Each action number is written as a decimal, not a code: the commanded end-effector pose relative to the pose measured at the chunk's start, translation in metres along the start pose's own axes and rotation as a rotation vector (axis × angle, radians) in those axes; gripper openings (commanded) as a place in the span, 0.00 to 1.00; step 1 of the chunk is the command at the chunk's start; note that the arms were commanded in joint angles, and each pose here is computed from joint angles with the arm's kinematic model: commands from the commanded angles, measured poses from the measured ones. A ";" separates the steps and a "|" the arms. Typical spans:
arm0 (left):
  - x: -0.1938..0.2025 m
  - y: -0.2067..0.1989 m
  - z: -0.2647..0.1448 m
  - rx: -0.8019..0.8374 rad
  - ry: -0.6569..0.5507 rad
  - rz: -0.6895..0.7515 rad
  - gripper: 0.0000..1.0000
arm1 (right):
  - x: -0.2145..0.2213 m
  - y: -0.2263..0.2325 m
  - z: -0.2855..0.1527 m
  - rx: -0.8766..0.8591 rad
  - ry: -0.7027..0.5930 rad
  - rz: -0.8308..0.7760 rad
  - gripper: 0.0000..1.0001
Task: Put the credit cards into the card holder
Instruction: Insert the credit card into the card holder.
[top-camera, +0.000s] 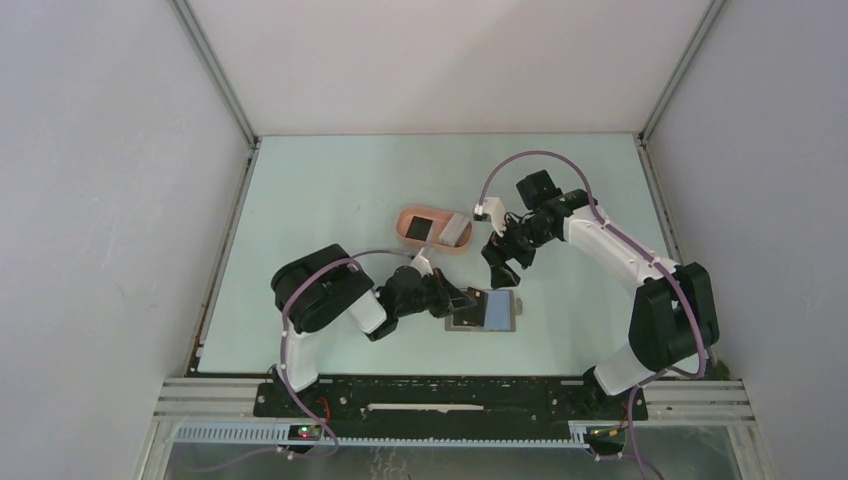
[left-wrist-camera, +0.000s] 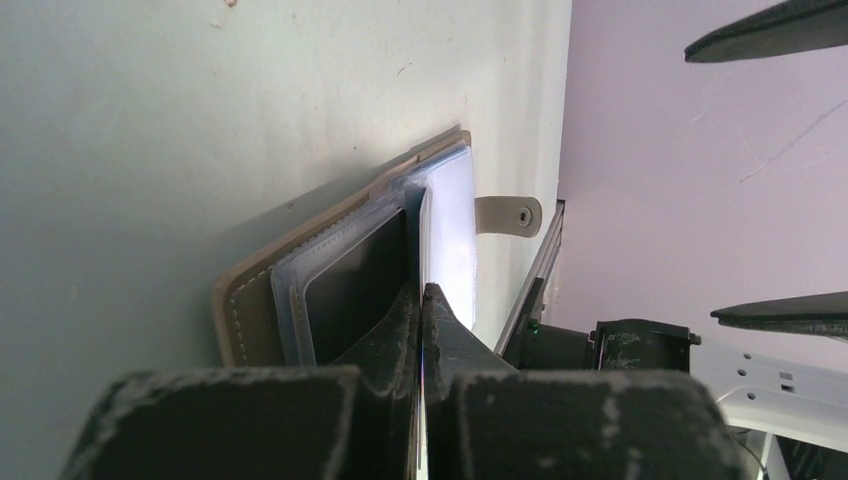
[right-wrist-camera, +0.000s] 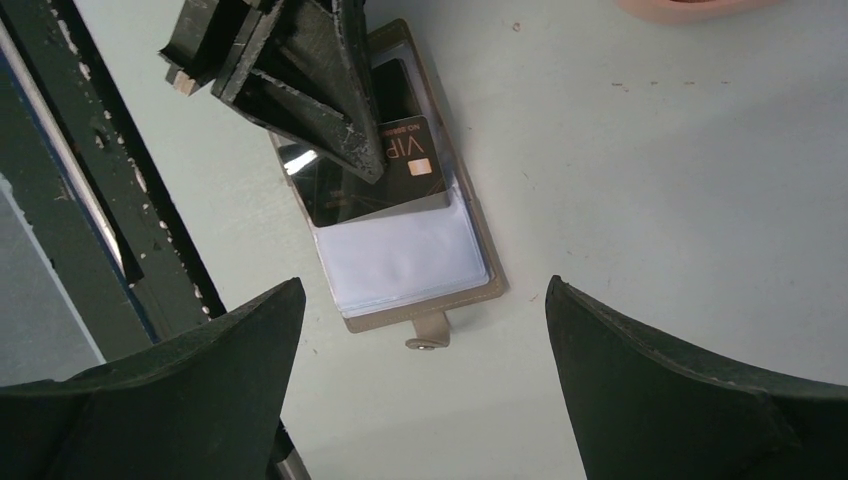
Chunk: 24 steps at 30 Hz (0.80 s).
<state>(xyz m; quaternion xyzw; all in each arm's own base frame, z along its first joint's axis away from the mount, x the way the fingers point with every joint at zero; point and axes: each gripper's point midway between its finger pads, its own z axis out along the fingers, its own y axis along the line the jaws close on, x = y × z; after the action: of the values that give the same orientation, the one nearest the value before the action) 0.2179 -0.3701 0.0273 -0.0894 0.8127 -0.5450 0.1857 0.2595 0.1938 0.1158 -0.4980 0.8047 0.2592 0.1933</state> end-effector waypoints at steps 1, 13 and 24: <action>0.000 0.006 -0.002 -0.011 -0.054 -0.015 0.02 | -0.007 0.024 -0.010 -0.070 -0.040 -0.073 1.00; 0.002 0.006 0.000 -0.005 -0.093 -0.024 0.02 | -0.005 0.059 -0.015 -0.057 -0.156 -0.349 1.00; 0.007 0.005 0.007 0.005 -0.077 -0.027 0.03 | 0.022 0.073 0.003 -0.046 -0.183 -0.638 1.00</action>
<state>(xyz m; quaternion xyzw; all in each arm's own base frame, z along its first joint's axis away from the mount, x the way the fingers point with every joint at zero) 0.2151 -0.3718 0.0238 -0.1232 0.7998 -0.5495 0.2079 0.1850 0.2001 0.1148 -0.6477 0.6568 0.2686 0.2774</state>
